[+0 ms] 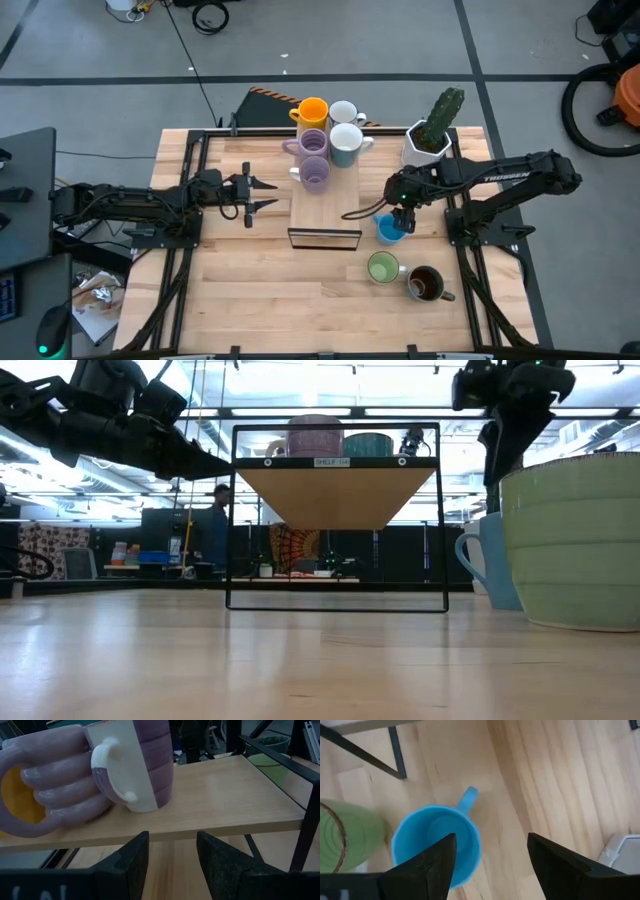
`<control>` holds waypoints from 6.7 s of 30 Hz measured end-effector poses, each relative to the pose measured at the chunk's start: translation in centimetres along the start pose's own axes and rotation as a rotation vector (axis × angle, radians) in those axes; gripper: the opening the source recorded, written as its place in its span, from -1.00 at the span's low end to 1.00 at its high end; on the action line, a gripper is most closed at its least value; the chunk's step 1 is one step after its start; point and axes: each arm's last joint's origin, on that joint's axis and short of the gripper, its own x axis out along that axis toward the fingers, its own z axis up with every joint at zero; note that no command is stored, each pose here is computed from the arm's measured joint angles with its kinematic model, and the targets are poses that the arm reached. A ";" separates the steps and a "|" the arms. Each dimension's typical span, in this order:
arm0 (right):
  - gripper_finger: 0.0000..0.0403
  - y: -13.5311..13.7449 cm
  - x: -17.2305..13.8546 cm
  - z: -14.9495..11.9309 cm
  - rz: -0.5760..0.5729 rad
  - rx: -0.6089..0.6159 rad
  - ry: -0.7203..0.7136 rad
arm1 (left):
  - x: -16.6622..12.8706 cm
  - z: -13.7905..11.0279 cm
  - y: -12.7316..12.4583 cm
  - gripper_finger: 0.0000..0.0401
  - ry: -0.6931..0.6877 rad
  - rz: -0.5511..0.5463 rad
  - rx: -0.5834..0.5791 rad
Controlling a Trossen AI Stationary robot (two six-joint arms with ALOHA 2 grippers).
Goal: Place coffee mugs
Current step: Put the light blue mug on the shelf aligned with the purple mug
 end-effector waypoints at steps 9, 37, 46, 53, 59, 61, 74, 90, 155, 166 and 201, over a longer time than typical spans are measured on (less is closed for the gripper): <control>0.19 1.1 3.5 0.8 -0.032 -0.084 0.148 | 0.0 0.1 0.0 -0.14 -0.012 0.003 0.001; -0.49 0.7 7.3 -0.5 0.031 0.051 0.298 | 0.0 -0.2 -0.1 -0.14 0.023 -0.006 -0.004; -0.79 0.5 7.3 -0.4 0.049 0.000 0.292 | 0.0 -0.2 -0.1 -0.14 0.023 -0.006 -0.004; -0.87 -0.5 7.1 0.1 0.095 -0.026 0.301 | 0.0 -0.2 -0.1 -0.14 0.020 -0.006 -0.004; -0.87 -1.2 5.5 1.4 0.046 -0.105 0.281 | 0.0 -0.2 -0.1 -0.14 0.021 -0.006 -0.030; -0.87 -1.3 4.8 1.7 0.038 -0.143 0.288 | 0.0 -0.2 -0.1 -0.14 0.023 -0.006 -0.042; -0.87 -2.0 -2.8 4.3 0.027 -0.266 0.287 | 0.0 -0.3 -0.7 -0.14 0.042 -0.043 -0.132; -0.87 0.5 -8.0 11.1 0.115 -0.408 0.111 | 0.1 -0.1 -1.7 -0.14 0.035 -0.095 -0.151; -0.16 1.4 -2.6 18.7 0.217 -0.553 -0.088 | 0.0 -0.1 -2.7 -0.14 0.063 -0.147 -0.240; -0.01 1.1 -3.7 18.6 0.209 -0.512 -0.122 | 0.0 -0.1 -2.7 -0.14 0.062 -0.147 -0.233; 0.00 1.0 -4.7 2.7 0.088 -0.144 -0.475 | 0.0 -0.1 -2.5 -0.14 0.057 -0.096 -0.204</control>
